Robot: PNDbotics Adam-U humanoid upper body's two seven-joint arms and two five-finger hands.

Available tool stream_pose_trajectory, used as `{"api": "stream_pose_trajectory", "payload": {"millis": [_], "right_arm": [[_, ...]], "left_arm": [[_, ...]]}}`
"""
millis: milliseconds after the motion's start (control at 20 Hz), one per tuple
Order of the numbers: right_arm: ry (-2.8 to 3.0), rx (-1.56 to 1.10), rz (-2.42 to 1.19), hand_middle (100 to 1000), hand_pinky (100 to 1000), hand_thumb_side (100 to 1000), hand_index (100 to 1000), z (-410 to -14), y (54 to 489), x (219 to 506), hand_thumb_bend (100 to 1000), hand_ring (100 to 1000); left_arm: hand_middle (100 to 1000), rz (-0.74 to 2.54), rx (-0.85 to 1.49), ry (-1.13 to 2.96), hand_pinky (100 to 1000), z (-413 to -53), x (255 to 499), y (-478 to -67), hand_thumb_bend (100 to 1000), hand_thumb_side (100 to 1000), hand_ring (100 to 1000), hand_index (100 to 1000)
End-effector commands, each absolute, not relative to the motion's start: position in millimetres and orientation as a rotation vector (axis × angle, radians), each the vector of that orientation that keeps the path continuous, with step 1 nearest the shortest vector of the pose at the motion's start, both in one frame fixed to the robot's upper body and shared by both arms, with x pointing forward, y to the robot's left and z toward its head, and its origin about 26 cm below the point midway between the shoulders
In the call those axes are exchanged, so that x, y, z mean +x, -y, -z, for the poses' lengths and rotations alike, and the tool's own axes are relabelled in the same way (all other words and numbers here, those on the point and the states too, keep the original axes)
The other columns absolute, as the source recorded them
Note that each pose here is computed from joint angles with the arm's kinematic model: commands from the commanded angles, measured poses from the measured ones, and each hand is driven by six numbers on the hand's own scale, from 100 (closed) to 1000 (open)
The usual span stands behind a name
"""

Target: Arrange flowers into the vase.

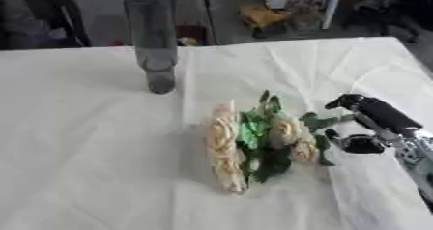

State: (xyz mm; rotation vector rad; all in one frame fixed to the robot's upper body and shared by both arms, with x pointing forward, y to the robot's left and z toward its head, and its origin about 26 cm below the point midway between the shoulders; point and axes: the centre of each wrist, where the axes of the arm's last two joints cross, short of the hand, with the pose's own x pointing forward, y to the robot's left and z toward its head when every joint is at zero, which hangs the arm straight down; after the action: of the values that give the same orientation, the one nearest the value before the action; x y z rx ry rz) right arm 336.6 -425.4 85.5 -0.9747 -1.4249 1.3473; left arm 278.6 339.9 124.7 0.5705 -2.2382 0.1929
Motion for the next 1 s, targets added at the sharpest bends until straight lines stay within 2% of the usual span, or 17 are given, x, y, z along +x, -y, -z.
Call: {"api": "stream_pose_trajectory", "payload": {"millis": [50, 1000], "right_arm": [[1.417, -1.009, -1.372, 742, 767, 239, 824, -96.0, 430.9, 341.4, 332, 821], [1.401, -1.008, -1.422, 741, 762, 239, 816, -90.4, 427.0, 353.2, 340, 818]], "left_arm": [[620, -0.172, 0.567, 2.262, 682, -131.8, 279.2, -340.1, 367, 154, 645, 814], [620, -0.169, 0.561, 2.264, 683, -132.0, 279.7, -339.2, 367, 154, 645, 814]]}}
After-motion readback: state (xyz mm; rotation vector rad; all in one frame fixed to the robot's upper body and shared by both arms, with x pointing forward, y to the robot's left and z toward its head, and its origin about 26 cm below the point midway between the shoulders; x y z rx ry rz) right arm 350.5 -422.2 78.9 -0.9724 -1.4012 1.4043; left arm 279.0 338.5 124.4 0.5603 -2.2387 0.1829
